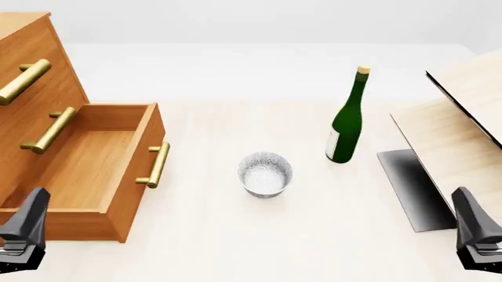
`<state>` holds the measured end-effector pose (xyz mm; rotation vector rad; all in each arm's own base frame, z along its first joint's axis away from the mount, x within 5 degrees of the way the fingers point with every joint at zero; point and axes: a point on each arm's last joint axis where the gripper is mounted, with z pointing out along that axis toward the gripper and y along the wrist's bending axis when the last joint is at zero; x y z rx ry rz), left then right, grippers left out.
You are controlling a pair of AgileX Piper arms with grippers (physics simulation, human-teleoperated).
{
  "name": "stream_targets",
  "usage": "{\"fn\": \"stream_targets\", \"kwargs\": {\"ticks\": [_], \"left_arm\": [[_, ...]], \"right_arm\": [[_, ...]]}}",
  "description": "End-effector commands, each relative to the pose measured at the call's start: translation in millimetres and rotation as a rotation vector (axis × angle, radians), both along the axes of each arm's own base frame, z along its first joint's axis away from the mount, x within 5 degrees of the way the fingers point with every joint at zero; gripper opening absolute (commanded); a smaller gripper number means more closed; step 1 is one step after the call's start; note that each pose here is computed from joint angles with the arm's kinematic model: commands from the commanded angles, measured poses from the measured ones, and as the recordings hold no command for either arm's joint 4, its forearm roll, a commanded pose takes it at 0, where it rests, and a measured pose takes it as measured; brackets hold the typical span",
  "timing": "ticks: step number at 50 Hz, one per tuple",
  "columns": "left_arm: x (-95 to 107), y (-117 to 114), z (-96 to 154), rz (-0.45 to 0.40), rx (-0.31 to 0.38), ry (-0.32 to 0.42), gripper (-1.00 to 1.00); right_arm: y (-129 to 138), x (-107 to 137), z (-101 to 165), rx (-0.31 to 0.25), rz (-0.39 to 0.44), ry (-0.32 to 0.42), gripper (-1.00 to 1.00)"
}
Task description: Put the bowl in the bottom drawer of the cabinet and close it.
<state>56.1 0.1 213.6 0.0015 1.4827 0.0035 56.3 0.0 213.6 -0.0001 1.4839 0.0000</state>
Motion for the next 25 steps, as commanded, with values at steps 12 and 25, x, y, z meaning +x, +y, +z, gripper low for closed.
{"fn": "stream_targets", "kwargs": {"ticks": [12, 25], "left_arm": [[0.6, -0.1, -1.2, 0.0, 0.007, 0.016, 1.0], [1.2, -0.5, -2.8, -0.009, 0.009, 0.033, 1.0]], "right_arm": [[0.0, 0.3, 0.8, 0.0, 0.0, 0.0, 1.0], [0.0, 0.3, 0.8, 0.0, 0.0, 0.001, 1.0]]}}
